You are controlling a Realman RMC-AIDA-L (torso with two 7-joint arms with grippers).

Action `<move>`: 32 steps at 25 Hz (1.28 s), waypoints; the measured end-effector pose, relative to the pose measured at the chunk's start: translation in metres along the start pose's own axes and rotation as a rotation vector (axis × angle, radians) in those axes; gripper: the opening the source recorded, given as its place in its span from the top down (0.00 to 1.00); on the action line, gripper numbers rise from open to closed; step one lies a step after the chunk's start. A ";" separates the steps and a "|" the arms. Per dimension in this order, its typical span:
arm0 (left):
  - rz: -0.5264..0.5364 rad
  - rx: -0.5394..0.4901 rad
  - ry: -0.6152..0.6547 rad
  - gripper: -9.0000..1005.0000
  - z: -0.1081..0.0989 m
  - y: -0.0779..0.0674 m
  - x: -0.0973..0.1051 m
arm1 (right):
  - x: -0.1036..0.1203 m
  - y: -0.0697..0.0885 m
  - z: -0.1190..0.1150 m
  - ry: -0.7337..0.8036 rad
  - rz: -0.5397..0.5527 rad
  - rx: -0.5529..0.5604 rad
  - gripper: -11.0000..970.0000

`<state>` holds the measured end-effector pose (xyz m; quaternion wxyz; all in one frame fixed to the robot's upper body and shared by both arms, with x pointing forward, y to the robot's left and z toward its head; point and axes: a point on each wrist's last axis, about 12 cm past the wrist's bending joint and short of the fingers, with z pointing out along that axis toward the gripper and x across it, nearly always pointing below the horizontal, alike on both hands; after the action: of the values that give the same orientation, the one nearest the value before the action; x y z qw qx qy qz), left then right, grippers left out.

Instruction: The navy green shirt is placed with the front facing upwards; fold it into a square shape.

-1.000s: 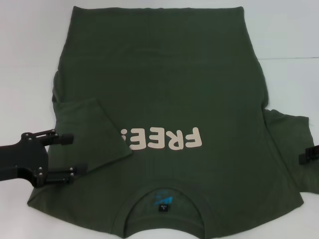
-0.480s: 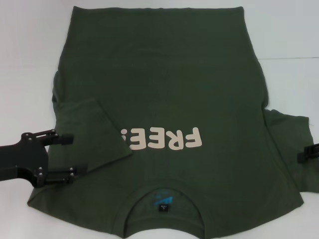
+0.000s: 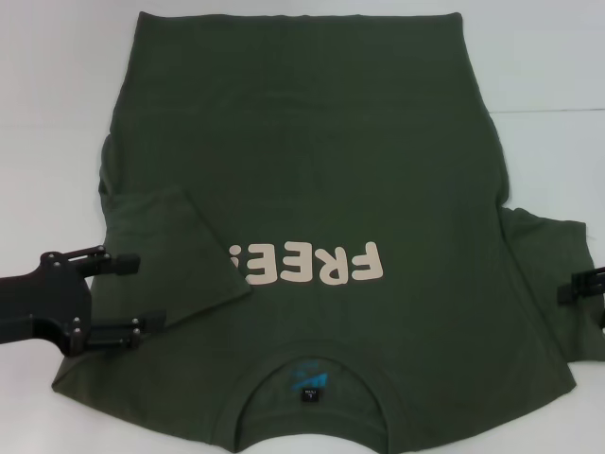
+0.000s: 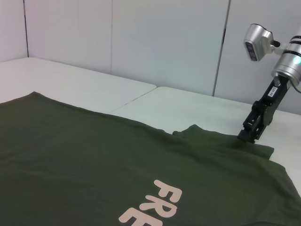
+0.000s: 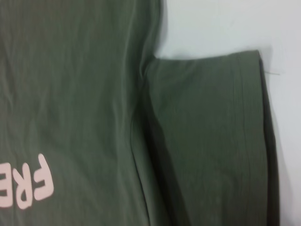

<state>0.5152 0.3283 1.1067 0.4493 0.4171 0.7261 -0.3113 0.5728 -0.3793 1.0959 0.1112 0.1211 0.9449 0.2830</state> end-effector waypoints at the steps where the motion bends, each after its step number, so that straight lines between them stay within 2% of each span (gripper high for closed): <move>1: 0.000 0.000 0.000 0.15 0.000 0.000 0.000 | 0.000 0.000 0.000 -0.005 0.004 -0.003 0.21; 28: 0.000 -0.002 0.000 0.15 0.000 0.000 0.000 | 0.002 -0.004 0.003 -0.029 0.035 -0.033 0.23; 32: 0.001 -0.002 -0.001 0.15 0.000 0.000 0.000 | 0.002 -0.005 0.002 -0.029 0.034 -0.030 0.40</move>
<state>0.5154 0.3284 1.1067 0.4502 0.4170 0.7260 -0.3105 0.5708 -0.3820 1.0915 0.1216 0.1397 0.9367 0.2972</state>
